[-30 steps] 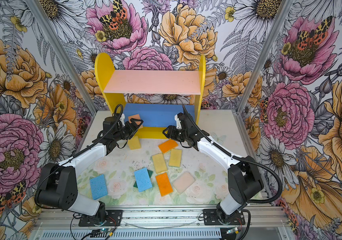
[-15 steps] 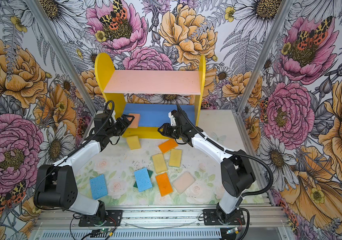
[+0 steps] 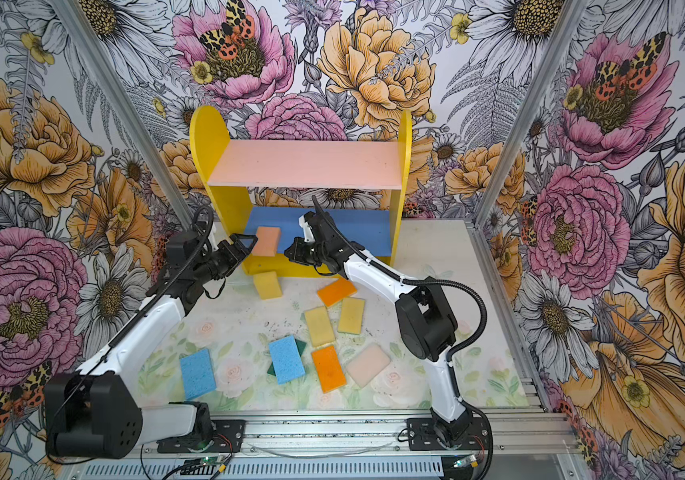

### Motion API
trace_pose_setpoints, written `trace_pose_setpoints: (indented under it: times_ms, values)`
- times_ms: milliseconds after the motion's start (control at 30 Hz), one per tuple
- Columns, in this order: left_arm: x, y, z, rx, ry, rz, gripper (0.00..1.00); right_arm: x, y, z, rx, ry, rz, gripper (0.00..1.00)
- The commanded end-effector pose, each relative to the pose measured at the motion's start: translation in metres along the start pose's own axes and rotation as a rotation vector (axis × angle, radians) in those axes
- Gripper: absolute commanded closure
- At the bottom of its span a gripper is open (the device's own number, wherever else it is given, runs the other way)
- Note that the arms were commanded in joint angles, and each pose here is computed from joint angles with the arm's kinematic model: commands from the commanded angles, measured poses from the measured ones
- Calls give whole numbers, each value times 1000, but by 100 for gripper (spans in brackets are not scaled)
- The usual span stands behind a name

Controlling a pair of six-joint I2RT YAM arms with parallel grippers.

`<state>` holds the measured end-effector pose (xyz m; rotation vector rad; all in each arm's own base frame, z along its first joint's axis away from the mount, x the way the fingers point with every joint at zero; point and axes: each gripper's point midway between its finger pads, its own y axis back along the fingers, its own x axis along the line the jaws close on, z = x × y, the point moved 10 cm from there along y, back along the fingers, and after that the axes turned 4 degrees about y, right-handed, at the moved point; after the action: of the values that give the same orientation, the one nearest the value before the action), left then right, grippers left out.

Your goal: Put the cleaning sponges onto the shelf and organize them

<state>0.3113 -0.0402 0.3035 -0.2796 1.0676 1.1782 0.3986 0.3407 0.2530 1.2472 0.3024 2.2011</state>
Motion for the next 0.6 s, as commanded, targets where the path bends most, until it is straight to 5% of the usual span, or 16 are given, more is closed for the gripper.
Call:
trace_pose_setpoints:
  times_ms: [0,267,567]
  values:
    - [9,32,-9,-14,8,39,11,4,-15,5,-16,-14,18,94]
    - [9,89,-25,-60,50,18,10,0,-47,11,-28,-41,23,96]
    - [3,115,-33,-41,41,22,9,8,-83,16,-35,-70,82,96]
